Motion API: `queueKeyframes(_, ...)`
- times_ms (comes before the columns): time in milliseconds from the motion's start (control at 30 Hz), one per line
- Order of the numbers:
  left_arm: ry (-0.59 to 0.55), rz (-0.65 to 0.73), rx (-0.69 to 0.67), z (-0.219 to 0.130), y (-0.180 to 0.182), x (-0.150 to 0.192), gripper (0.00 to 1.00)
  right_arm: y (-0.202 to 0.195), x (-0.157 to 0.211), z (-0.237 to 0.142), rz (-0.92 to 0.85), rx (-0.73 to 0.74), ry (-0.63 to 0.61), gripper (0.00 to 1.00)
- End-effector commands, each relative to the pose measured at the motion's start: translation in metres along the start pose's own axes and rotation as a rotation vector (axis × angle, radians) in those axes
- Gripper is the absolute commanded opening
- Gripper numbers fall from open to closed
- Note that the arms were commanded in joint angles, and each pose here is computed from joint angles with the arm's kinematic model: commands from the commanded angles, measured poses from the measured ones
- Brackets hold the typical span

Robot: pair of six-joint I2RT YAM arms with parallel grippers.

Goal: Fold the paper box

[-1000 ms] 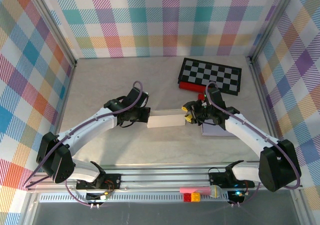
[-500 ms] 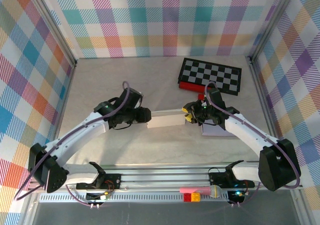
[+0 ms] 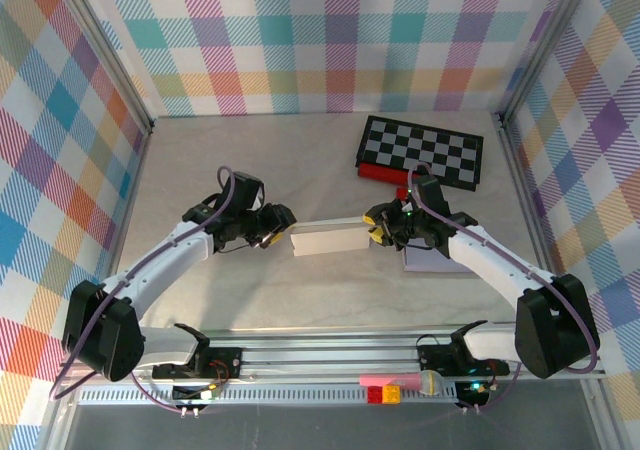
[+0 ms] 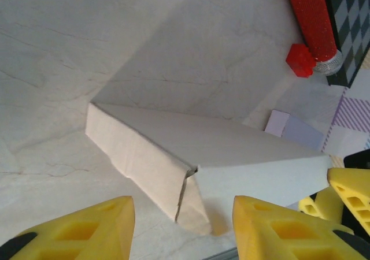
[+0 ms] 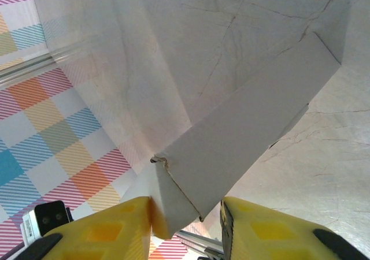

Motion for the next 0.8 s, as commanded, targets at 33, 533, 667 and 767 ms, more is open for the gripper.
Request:
queueKeyframes(33, 0.034, -0.031, 0.051, 0.003, -0.004, 0.003, 0.43, -0.022, 0.001, 0.006, 0.031, 0.094, 0.013, 0.35)
queueKeyframes(533, 0.027, -0.003, -0.064, 0.018, 0.046, 0.01, 0.34, -0.027, 0.003, 0.003, 0.037, 0.14, 0.022, 0.36)
queueKeyframes(667, 0.018, 0.003, -0.091, 0.021, 0.06, 0.012, 0.26, -0.024, 0.003, 0.002, 0.03, 0.139, 0.028, 0.37)
queueKeyframes(767, 0.023, 0.011, -0.109, 0.024, 0.067, 0.012, 0.24, -0.016, 0.002, -0.001, 0.002, 0.134, 0.03, 0.38)
Point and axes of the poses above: each hand's point on the last joint's axis, 136 mm out from that joint toward the fingers, its own z axis out along the fingers, its own y axis along the line the jaws close on, x = y × z, the point moved 3 cm from there along -z, back along the fingers, and after that the axes turned 8 degrees about -z, right-handed, at the moved point
